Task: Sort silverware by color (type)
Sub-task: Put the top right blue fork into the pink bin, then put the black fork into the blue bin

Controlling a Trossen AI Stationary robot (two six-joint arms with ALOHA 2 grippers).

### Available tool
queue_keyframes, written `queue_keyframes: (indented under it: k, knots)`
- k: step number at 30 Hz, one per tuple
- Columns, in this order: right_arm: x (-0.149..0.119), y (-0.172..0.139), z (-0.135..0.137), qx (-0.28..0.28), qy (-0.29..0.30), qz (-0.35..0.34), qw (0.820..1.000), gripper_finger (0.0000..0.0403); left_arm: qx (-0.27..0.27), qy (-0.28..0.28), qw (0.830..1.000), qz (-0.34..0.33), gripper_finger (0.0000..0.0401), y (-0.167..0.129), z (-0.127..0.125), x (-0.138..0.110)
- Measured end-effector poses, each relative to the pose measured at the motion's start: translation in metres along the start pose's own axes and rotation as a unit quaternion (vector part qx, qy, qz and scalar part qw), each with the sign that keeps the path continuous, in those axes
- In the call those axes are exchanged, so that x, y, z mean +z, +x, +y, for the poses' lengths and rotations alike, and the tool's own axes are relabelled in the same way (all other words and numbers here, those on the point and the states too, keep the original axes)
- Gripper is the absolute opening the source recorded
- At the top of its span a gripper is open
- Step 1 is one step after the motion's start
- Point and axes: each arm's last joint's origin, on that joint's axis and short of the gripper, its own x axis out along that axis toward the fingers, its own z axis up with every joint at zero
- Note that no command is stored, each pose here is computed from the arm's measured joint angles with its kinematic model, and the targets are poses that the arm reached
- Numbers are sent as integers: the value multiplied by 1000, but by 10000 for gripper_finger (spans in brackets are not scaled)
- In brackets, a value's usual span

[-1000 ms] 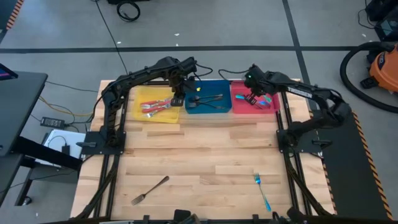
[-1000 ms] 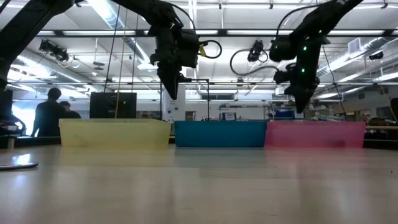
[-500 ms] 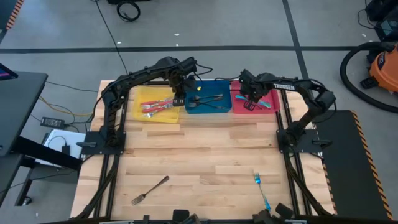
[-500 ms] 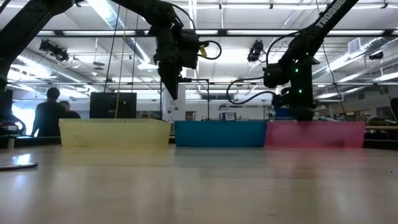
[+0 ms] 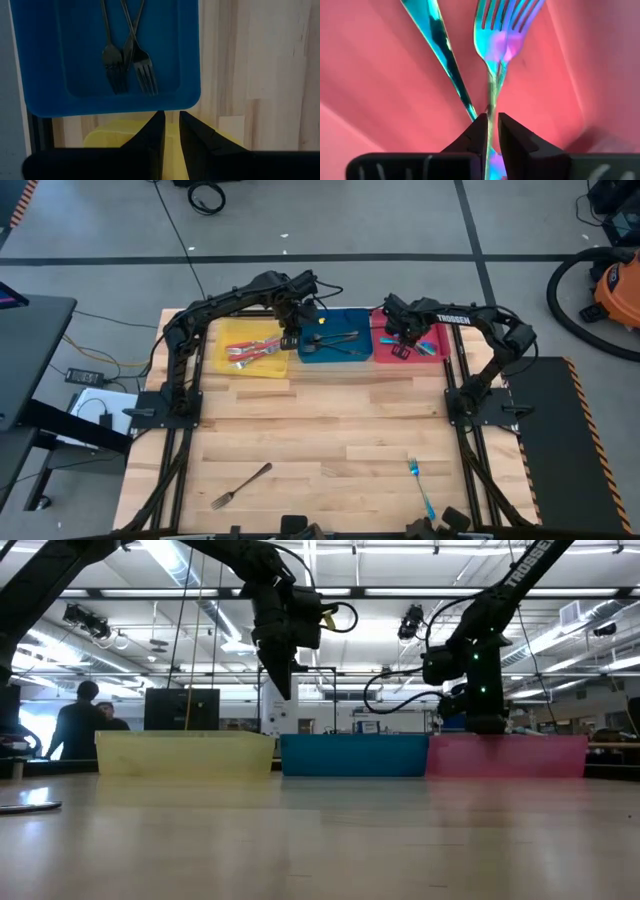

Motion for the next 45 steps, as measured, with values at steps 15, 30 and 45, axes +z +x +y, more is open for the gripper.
queue_keyframes:
  k: [15, 30, 45]
  knots:
    - [19, -36, -6, -12, 33, -10, 999, 78, 20, -7, 999, -32, 55, 0, 4, 6]
    - [21, -49, -7, 7, 17, -3, 1000, 119, 7, -74, 997, -18, 106, 3, -8, 10]
    - [16, -49, -6, 12, 35, 24, 999, 138, -74, -133, 972, 179, 119, 1, -101, 4]
